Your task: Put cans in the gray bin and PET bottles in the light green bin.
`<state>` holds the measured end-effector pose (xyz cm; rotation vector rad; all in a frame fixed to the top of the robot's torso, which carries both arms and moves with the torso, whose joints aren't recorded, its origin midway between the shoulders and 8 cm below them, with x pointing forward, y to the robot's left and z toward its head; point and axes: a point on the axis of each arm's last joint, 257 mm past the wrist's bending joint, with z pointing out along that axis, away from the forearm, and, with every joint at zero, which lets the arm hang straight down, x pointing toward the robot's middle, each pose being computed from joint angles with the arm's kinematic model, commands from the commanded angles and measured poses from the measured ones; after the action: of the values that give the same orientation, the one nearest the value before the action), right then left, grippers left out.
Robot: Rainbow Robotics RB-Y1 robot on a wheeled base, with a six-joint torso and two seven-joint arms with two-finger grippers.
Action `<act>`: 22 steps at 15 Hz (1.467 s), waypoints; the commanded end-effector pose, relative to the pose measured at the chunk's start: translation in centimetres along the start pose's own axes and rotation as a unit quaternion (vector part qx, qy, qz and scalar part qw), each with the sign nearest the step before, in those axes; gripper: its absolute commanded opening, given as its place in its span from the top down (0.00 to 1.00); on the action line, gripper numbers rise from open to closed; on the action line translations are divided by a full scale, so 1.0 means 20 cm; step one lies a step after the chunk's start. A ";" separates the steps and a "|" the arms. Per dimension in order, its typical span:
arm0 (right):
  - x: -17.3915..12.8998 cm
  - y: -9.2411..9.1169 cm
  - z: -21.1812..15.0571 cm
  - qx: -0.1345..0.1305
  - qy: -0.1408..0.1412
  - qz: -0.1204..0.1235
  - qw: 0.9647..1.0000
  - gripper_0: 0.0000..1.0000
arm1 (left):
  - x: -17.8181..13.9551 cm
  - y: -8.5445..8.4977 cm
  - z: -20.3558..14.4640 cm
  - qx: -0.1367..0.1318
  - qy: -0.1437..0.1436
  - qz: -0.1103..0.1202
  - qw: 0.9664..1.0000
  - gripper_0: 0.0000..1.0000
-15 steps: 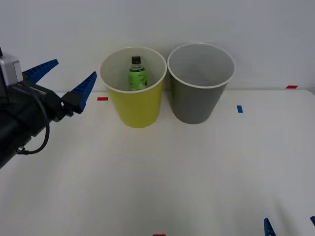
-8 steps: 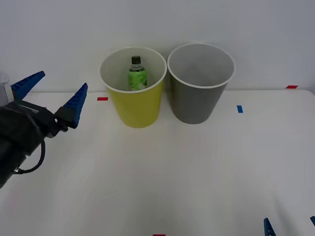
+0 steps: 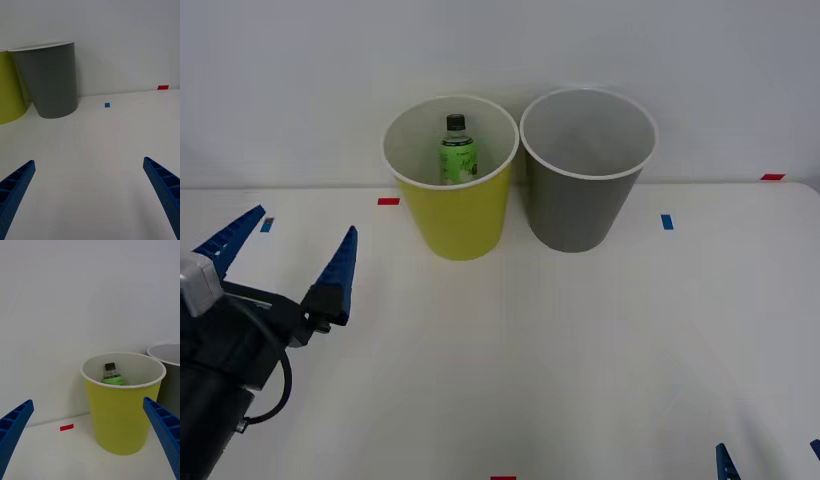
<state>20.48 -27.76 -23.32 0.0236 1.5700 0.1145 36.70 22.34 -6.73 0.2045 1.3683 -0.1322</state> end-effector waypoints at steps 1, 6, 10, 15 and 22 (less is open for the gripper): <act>0.00 0.00 0.00 0.000 0.000 0.000 1.000 0.00 | 0.19 -0.02 -0.09 -0.017 -0.006 -0.021 1.000 0.00; 0.00 0.00 0.00 0.000 0.000 0.000 1.000 0.00 | 0.32 -0.06 -0.27 -0.035 0.025 -0.047 0.998 0.00; 0.00 0.00 0.00 0.000 0.000 0.000 1.000 0.00 | 0.37 -0.11 -0.42 -0.032 0.026 -0.044 0.998 0.00; 0.00 0.00 0.00 0.000 0.000 0.000 1.000 0.00 | 0.47 -0.10 -0.68 -0.061 0.062 -0.043 0.995 0.00; 0.00 0.00 0.00 0.000 0.000 0.000 1.000 0.00 | 0.60 -0.06 -0.88 -0.093 0.111 -0.035 0.989 0.00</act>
<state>20.48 -27.76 -23.32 0.0236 1.5700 0.1145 22.37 25.21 -21.61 0.0157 1.5929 -0.0503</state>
